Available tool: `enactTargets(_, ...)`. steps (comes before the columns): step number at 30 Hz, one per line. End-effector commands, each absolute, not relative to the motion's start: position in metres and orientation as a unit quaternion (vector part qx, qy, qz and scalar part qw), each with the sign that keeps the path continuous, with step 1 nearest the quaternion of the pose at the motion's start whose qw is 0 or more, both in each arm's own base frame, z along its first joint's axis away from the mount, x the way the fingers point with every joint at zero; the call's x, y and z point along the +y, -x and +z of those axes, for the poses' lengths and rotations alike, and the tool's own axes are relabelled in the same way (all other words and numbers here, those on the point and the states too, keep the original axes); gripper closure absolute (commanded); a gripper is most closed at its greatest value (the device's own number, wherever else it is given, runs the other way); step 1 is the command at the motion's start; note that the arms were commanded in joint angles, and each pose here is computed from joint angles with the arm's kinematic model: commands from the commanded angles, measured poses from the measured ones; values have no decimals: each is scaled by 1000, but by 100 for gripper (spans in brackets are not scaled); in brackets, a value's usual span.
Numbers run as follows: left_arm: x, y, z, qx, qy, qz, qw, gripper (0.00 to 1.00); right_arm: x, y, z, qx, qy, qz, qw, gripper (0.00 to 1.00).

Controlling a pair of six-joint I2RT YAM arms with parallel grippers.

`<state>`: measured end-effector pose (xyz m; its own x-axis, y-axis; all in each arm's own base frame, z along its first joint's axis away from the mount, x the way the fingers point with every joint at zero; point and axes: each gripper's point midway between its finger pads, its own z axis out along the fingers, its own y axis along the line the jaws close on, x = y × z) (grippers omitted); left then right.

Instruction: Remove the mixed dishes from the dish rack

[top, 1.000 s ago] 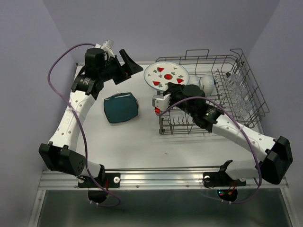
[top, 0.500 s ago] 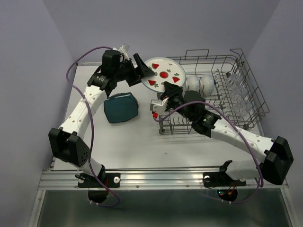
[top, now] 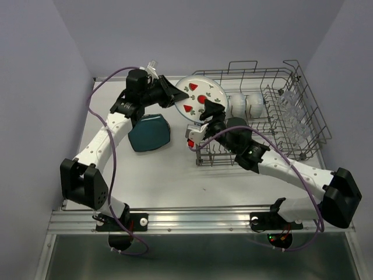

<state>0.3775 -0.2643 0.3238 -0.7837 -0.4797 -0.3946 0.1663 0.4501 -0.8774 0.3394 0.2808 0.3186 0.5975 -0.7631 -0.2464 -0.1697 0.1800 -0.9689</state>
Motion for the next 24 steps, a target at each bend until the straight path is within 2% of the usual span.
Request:
enactTargets(1,-266,-357,379,727,27,-561,394,100,268,-329,387,388,487,-192,758,32)
enactTargets(5,-257,-358,394,712,36,-567,413,100,289,-307,354,383,573,-113,716,3)
enactTargets(6,-255,-358,400,707,35,-568,420,100,291,-302,354,399,564,-77,719,0)
enactTargets(11,-235,-367,415,697,45,-559,447,100,306,-285,344,457,567,38,684,0)
enactTargets(15,-182,-388,397,708,97,-518,471,100,297,-281,329,534,528,81,655,0)
enactTargets(18,-152,-387,370,718,120,-496,473,100,273,-293,326,583,469,44,662,0)
enactTargets(24,-93,-380,317,737,175,-432,489,100,210,-325,353,664,229,-12,712,0)
